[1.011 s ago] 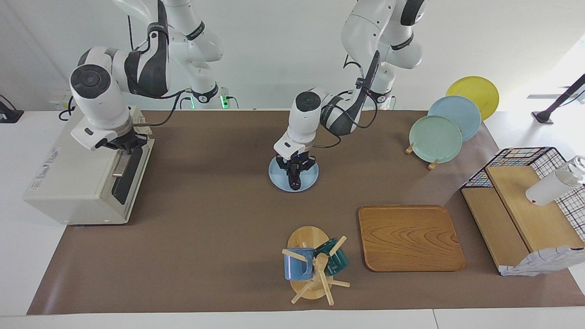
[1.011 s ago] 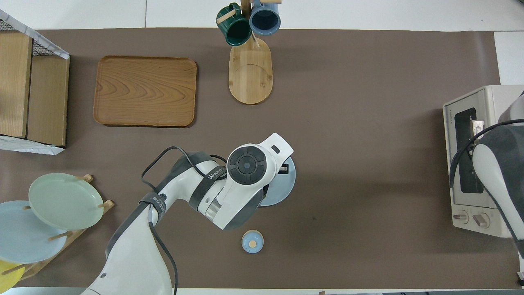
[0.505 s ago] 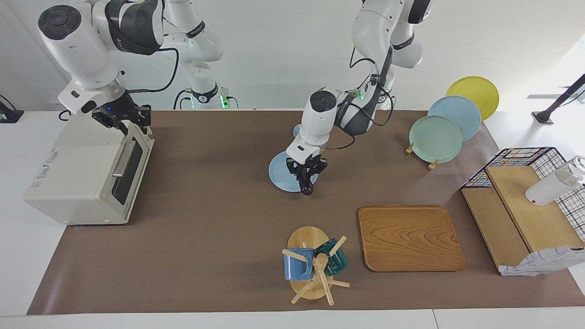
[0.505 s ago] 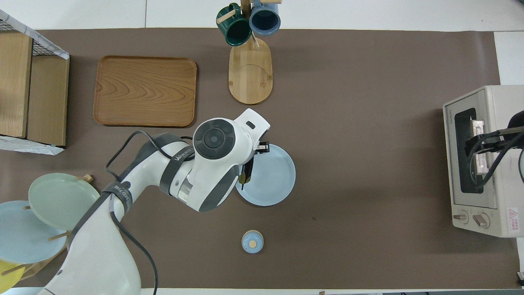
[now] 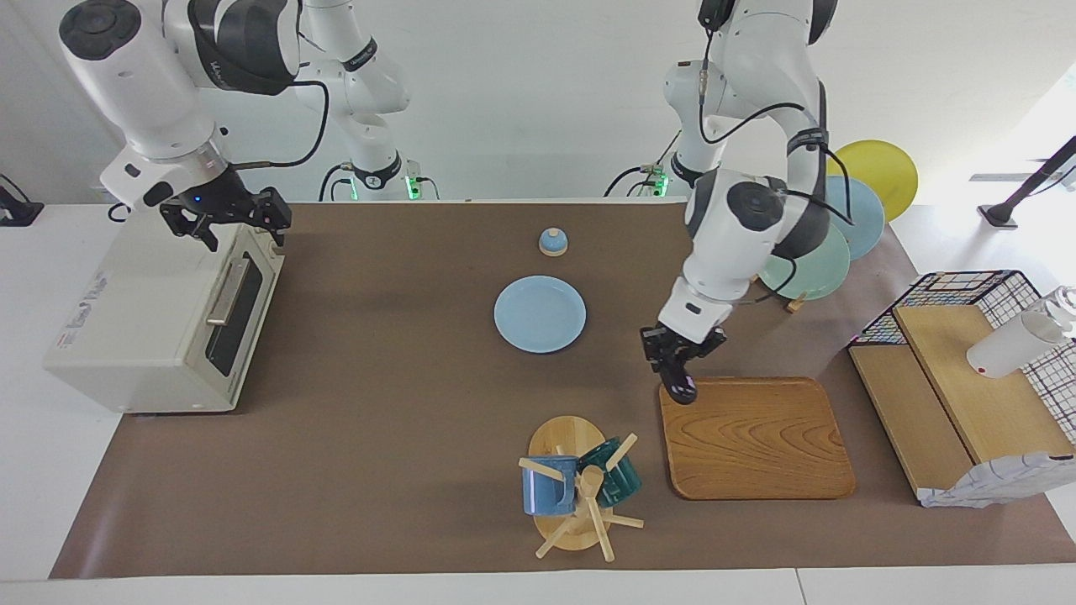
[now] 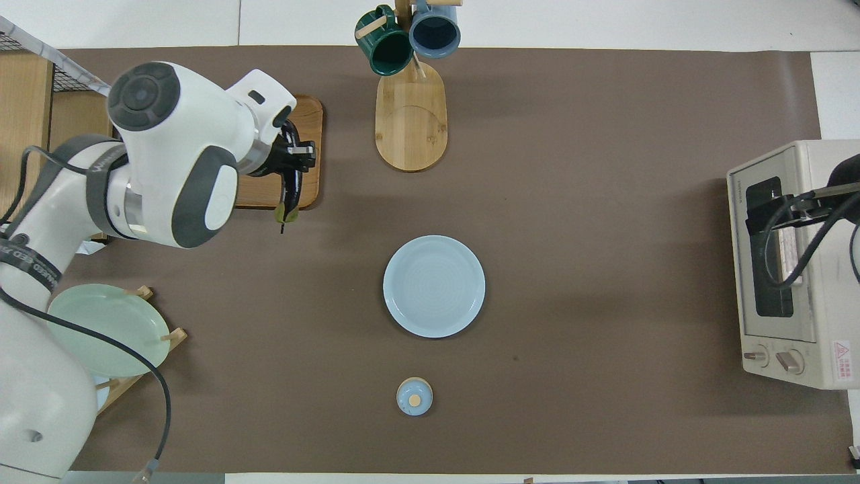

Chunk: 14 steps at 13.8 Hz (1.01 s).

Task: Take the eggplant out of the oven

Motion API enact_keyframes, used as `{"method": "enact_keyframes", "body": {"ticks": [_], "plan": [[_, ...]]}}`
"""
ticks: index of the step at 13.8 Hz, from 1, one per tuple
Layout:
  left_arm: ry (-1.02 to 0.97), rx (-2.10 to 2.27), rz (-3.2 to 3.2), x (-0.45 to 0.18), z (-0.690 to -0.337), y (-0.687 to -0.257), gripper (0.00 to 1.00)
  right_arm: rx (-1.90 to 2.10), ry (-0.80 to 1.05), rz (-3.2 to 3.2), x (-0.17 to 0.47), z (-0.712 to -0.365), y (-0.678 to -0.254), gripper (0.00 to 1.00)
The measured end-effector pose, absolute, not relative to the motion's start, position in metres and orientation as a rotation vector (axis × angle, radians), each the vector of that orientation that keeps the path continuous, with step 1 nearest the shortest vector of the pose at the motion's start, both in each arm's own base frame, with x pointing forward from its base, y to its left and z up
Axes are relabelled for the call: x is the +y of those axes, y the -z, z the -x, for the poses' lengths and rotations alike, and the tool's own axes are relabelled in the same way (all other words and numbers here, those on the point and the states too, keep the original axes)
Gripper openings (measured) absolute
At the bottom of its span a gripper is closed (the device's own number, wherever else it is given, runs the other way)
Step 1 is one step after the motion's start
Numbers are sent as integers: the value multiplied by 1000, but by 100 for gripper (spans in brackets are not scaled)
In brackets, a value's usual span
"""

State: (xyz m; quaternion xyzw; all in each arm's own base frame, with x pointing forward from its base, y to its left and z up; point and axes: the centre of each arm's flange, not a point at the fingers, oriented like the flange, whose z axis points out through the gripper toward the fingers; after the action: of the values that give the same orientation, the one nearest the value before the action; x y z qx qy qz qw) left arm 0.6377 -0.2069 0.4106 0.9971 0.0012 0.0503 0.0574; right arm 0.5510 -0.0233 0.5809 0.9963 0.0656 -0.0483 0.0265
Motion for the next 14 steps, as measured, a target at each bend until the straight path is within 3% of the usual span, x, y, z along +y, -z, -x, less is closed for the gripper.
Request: {"method": "enact_keyframes", "body": {"ticks": [7, 14], "plan": [[-167, 7, -3021, -137, -718, -357, 39, 99, 186, -3079, -20, -554, -580, 100], [-161, -9, -3028, -125, -721, -327, 39, 92, 202, -3079, -22, -552, -578, 100]]}}
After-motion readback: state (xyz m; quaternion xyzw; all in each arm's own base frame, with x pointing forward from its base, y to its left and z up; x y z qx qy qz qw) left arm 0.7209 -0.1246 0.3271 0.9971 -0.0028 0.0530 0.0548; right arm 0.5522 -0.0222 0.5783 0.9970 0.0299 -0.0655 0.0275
